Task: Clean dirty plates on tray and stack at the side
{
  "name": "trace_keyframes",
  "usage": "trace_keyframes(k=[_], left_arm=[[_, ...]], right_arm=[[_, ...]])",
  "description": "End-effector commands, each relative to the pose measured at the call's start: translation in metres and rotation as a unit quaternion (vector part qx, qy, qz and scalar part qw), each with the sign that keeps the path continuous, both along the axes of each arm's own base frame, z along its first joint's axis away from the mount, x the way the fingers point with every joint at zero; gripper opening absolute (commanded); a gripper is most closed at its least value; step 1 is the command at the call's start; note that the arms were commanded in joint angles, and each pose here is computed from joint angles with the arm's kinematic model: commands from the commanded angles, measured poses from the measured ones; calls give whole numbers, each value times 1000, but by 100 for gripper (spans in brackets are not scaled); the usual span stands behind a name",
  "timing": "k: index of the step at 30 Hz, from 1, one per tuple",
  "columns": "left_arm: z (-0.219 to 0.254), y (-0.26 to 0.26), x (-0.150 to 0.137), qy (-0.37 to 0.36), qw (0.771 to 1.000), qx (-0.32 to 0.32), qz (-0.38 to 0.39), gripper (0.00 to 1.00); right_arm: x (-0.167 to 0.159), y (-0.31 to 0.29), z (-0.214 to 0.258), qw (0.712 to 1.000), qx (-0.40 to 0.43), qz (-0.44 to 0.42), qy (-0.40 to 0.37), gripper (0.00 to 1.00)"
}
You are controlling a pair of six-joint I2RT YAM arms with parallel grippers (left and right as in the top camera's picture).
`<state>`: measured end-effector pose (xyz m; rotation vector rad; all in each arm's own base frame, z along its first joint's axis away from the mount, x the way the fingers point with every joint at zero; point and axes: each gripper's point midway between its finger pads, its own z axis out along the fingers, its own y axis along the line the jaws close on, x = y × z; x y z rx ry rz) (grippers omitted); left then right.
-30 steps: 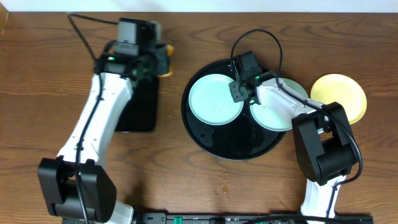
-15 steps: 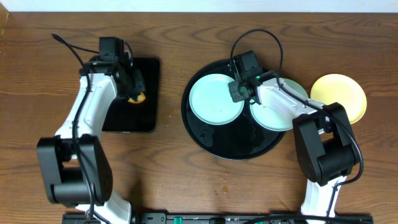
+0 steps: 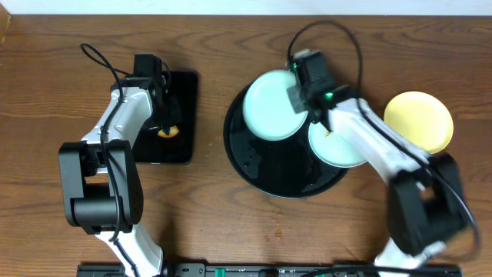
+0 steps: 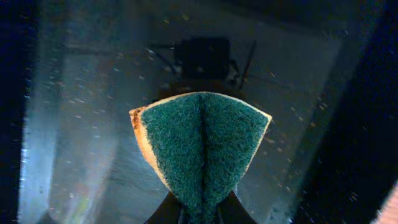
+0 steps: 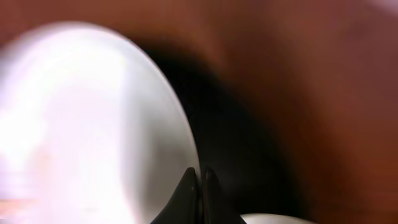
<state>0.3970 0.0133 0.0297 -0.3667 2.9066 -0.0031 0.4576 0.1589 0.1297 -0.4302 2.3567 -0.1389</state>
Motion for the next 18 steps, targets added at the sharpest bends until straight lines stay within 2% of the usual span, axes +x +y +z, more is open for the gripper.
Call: trace_keyframes(k=[1,4,11,14,18], left_arm=[[2,14,2,-5,999,34,7,12],[3,16,4,-9,999,36,10,11],[3,18,5,-13,999,36,12,11],[4,18,7,-16,999,36,13,11],[4,18,7,-16,999,36,13,11]], right_arm=[[-5,-13,73,993,-72,-12,-93,1],[-16,-11,103,984,-118,-15,-132,1],[-40,-17,134,948,-255,-72,-178,1],[-48,-11,142,940,-269,-83,-194,1],[-54,3,140,946,-240,-85,-202,1]])
